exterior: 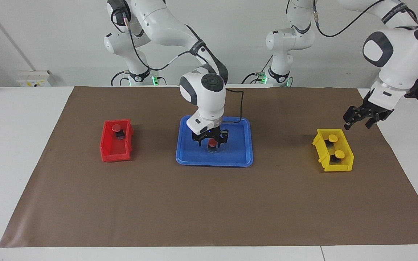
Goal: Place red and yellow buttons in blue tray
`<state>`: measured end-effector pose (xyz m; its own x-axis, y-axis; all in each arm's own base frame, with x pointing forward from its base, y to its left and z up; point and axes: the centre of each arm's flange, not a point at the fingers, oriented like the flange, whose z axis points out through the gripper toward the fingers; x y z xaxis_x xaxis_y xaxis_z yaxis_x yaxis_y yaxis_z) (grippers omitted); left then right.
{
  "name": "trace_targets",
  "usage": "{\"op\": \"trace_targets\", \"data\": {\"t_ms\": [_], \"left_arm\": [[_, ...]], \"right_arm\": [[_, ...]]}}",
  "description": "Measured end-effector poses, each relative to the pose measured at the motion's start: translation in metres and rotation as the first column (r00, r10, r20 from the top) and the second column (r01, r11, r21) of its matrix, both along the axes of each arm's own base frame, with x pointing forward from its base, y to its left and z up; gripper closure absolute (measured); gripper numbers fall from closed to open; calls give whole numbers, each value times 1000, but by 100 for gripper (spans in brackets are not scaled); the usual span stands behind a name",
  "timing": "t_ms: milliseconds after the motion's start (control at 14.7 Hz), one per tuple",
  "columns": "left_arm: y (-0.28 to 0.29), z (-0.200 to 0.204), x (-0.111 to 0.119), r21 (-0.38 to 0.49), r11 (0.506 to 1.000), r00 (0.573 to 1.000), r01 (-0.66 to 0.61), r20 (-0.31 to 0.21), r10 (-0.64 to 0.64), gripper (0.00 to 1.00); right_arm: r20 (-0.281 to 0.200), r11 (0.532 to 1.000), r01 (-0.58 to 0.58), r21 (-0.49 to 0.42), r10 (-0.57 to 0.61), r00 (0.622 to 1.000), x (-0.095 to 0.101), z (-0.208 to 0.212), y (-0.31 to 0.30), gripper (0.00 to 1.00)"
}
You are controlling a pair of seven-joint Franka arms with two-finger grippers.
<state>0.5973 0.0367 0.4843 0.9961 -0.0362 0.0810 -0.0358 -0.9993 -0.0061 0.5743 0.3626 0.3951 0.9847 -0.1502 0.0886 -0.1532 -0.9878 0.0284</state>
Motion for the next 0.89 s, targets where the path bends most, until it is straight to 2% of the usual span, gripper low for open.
{"op": "trace_targets", "data": {"t_ms": [68, 136, 273, 341, 545, 818, 886], "left_arm": [[0, -24, 10, 2, 1000, 1000, 3, -5, -3, 24], [0, -45, 18, 3, 1000, 1000, 6, -13, -6, 24], [2, -75, 28, 7, 1000, 1000, 20, -13, -20, 30], [2, -86, 31, 8, 1000, 1000, 24, -10, -24, 30], [6, -97, 31, 9, 1000, 1000, 21, -14, -21, 30], [18, -109, 22, 7, 1000, 999, 10, -40, -10, 30], [18, -112, 20, 6, 1000, 999, 10, -45, -9, 30]], "right_arm": [[15, 1000, 1, -4, 0, 1000, 11, 27, -26, 0], [20, 1000, -10, -10, 10, 1000, 20, 53, -63, 0], [7, 998, -55, -26, 55, 998, 25, 87, -147, 0], [-8, 996, -81, -30, 80, 997, 19, 92, -184, 0], [-71, 989, -145, -11, 144, 987, -19, 76, -260, 0], [-90, 971, -233, 48, 236, 968, -53, 32, -342, 2], [-90, 970, -232, 67, 237, 967, -60, 24, -357, 7]]}}
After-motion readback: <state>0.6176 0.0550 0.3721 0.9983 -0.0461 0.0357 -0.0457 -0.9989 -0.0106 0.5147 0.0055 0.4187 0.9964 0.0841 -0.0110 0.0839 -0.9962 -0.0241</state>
